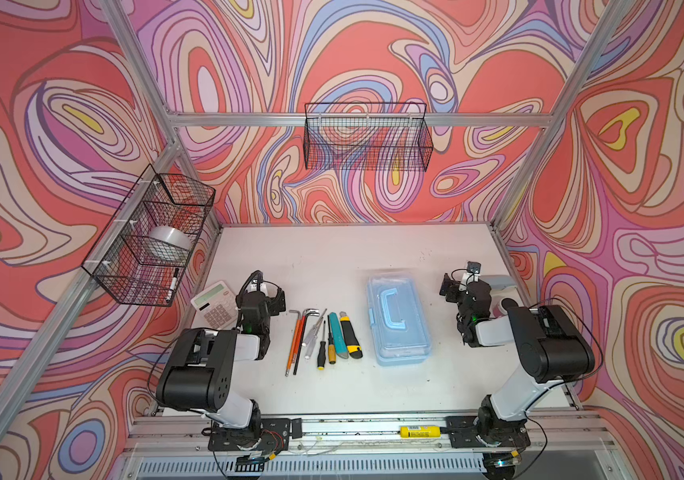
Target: Pack the tool kit
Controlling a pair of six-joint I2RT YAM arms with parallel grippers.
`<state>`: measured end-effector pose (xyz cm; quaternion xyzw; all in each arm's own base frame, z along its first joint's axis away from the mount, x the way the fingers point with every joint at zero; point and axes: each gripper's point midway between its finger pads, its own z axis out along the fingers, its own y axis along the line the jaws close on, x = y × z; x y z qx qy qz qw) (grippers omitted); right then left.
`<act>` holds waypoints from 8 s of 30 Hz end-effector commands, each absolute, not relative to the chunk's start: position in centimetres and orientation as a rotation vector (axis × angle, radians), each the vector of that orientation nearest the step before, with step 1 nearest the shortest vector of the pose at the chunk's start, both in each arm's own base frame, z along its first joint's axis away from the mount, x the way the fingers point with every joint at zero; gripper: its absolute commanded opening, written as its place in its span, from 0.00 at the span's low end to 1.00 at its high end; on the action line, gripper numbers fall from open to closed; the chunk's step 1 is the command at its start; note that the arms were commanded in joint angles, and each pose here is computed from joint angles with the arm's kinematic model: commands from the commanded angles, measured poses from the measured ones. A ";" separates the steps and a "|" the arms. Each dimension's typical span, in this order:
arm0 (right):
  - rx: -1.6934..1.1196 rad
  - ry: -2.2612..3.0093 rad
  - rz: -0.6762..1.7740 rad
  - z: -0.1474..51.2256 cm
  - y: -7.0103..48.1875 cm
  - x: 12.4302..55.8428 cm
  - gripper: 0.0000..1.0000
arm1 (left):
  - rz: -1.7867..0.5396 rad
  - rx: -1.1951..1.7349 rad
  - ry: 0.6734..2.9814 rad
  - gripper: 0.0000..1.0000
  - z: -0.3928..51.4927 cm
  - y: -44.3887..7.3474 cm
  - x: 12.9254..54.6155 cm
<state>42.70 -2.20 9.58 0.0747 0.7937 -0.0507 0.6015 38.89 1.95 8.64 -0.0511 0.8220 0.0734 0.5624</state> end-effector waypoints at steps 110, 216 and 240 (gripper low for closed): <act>-0.056 2.576 0.637 17.8 24.1 29.6 0.54 | -1.021 0.001 2.306 0.72 15.4 -23.7 31.7; -0.028 2.051 1.850 20.5 21.9 34.5 0.00 | -1.455 0.062 2.161 0.71 15.0 -31.7 32.1; 0.008 2.101 1.860 17.7 22.1 34.8 0.00 | -1.947 0.079 1.883 0.63 18.3 -33.6 32.5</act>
